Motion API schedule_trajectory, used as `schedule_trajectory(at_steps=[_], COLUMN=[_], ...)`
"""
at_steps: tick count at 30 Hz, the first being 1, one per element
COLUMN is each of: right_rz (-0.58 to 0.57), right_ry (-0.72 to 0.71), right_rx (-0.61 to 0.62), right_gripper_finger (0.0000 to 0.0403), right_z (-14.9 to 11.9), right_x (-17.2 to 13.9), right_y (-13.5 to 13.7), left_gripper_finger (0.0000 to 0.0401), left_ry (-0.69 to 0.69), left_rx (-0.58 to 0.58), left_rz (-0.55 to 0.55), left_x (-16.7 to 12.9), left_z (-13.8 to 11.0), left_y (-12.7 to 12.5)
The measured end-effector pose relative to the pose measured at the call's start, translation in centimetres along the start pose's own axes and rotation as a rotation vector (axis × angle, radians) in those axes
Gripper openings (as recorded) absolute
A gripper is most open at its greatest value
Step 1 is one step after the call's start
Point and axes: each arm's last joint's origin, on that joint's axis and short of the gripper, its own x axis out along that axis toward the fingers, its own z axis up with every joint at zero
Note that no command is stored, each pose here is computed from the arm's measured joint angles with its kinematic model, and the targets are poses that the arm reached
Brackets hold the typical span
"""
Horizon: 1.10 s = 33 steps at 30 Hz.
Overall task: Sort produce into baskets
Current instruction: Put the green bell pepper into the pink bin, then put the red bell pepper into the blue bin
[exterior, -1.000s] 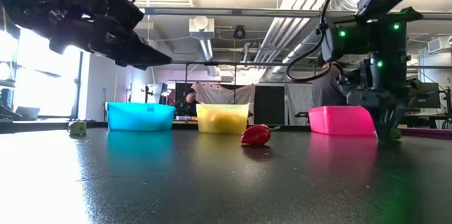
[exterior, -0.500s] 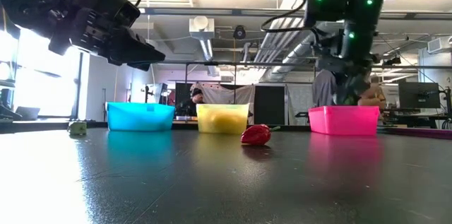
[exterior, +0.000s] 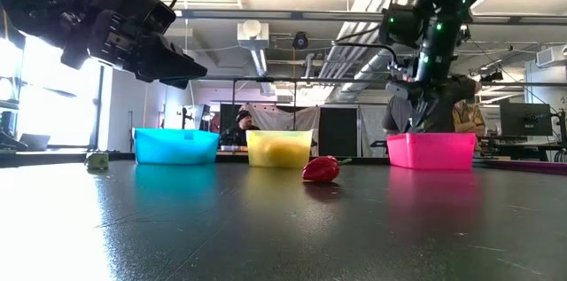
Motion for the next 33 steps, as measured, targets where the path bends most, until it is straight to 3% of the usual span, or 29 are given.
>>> schedule_trajectory(at_steps=[6,11,16,20,25,33], right_rz=[0.008,0.004,0.007,0.005,-0.045,0.087], right_ry=[0.039,0.062,0.064,0.073,0.048,-0.128], right_rx=[-0.011,-0.021,-0.053,-0.06,-0.09,-0.224], right_gripper_finger=[0.0075,0.0126,0.0178,0.0191,0.0158,0.001], right_z=[0.5,0.4,0.5,1.1,2.2,0.8], right_x=[1.2,1.8,1.8,1.0,-1.0,-4.3], right_y=[-1.2,-1.1,-1.1,-1.2,-0.9,3.2], left_gripper_finger=[0.0,0.0,0.0,0.0,0.0,0.0], left_ry=[0.0,0.0,0.0,0.0,0.0,0.0], left_rx=[0.0,0.015,0.017,0.018,0.018,0.018], left_rz=[0.0,0.001,0.001,0.001,0.001,0.002], left_x=[0.0,0.0,0.0,0.0,0.0,0.0], left_z=[0.0,0.0,0.0,0.0,0.0,0.0], left_y=[0.0,0.0,0.0,0.0,0.0,0.0])
